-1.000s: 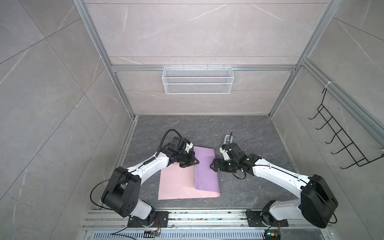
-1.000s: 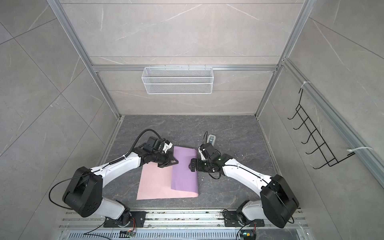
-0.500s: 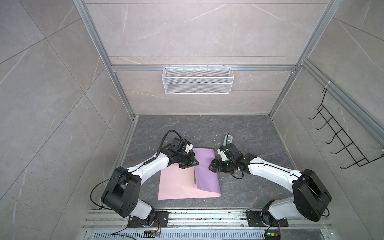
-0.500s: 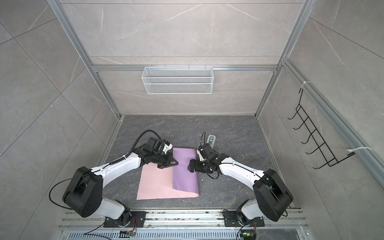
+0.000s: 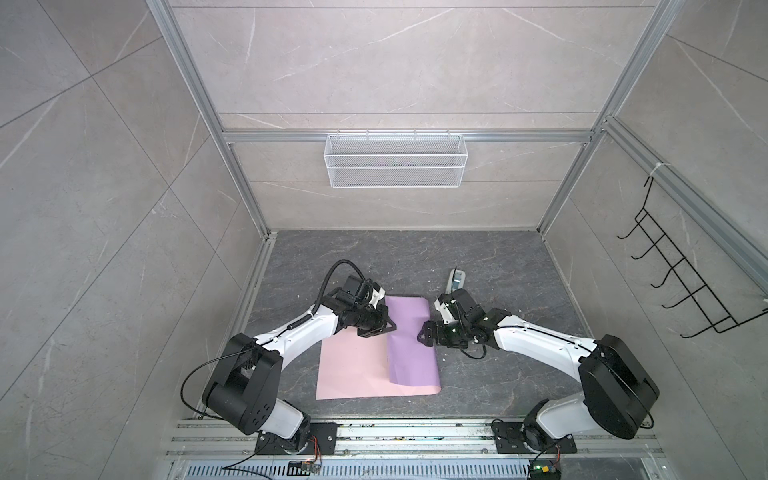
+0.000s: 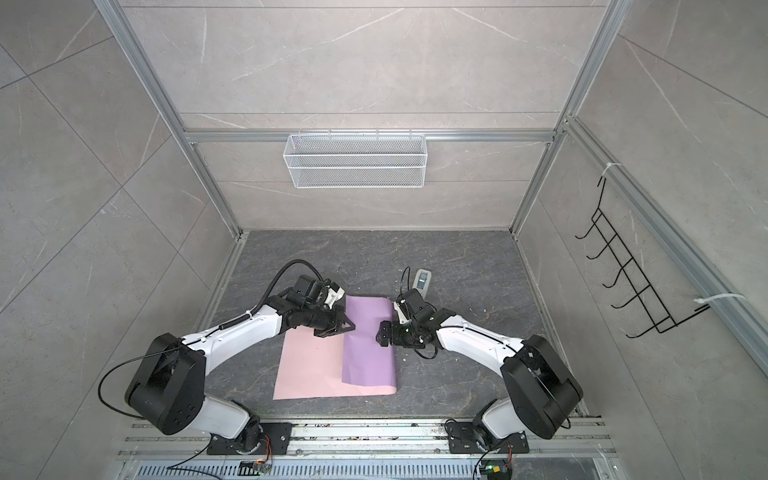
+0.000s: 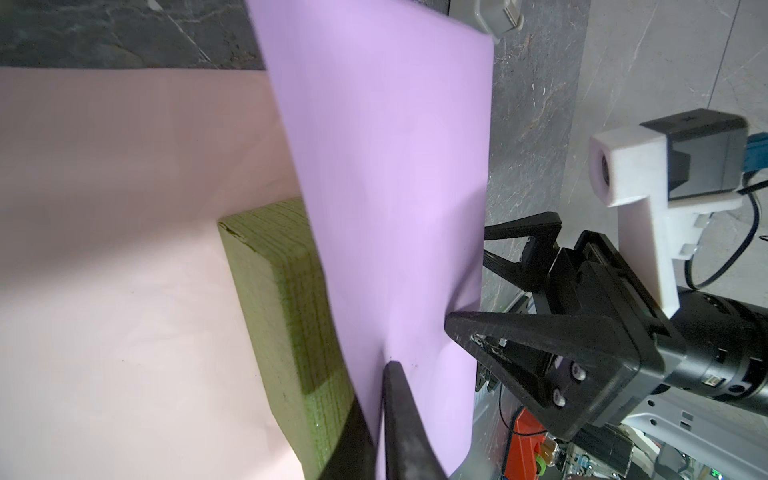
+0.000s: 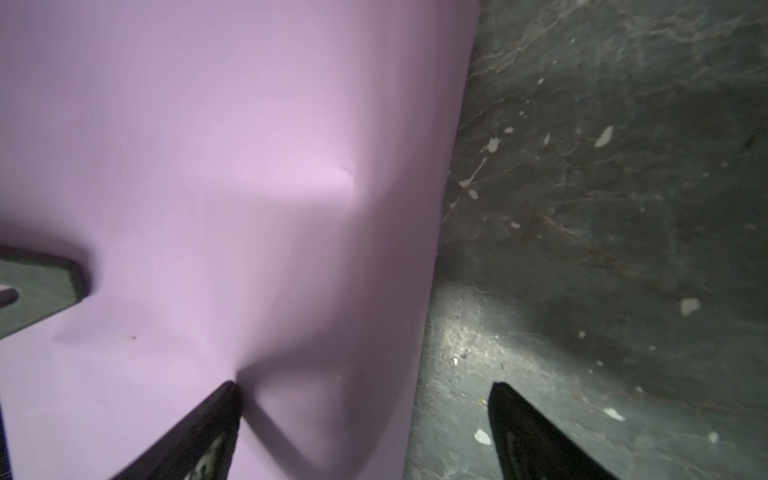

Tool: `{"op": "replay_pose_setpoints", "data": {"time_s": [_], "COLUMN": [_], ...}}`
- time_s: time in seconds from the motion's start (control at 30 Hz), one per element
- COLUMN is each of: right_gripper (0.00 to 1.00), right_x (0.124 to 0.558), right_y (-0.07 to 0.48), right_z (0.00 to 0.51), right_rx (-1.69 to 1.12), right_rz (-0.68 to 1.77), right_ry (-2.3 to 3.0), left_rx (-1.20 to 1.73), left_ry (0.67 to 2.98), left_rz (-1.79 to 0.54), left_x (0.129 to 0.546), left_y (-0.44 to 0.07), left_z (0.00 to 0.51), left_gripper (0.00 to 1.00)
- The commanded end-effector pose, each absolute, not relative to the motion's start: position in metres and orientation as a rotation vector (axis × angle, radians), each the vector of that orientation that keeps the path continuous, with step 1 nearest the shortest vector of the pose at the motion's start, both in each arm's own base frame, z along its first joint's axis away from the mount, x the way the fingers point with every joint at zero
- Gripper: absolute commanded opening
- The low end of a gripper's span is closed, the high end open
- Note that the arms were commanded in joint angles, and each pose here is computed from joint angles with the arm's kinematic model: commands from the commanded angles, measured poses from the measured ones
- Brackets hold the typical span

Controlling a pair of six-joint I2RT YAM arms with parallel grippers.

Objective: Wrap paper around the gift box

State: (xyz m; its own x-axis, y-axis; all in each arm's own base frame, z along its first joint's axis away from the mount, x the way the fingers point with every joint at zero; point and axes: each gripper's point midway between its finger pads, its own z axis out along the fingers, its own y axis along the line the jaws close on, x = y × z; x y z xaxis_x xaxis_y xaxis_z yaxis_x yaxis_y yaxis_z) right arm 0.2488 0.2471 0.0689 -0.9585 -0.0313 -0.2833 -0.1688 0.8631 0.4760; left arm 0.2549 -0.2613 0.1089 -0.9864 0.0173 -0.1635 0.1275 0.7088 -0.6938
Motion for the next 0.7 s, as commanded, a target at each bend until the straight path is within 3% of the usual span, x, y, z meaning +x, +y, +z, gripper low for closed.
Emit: {"op": "replay_pose_setpoints", "data": {"time_s": [0.0, 0.13, 0.3, 0.47, 0.67], "right_gripper": [0.93, 0.93, 0.92, 0.92, 0.92], "right_x": [0.241, 0.240, 0.240, 0.240, 0.241], "right_y": [0.238, 0.237, 0.238, 0.238, 0.239], "right_z": [0.051, 0.048, 0.046, 0.045, 0.044], "right_rx": [-0.124, -0.121, -0.119, -0.118, -0.123], "right_rz": [0.689, 0.685, 0.685, 0.690, 0.690], "right_ry": [2.828, 2.835, 2.838, 2.840, 2.843], "left_rx": [0.132, 0.118, 0.044, 0.021, 0.006], "left_ry": [2.773, 2.787, 2.800, 2.795, 2.850], "left_rz": [-1.108, -1.060, -0.948, -1.085, -1.104], "left_x": [0.253, 0.252, 0.250, 0.243, 0.242], "left_y": [-0.255, -0.249, -0.233, -0.250, -0.262], "left_z": [0.109, 0.107, 0.106, 0.111, 0.091], "left_gripper": [0.12, 0.23, 0.49, 0.66, 0.71]}}
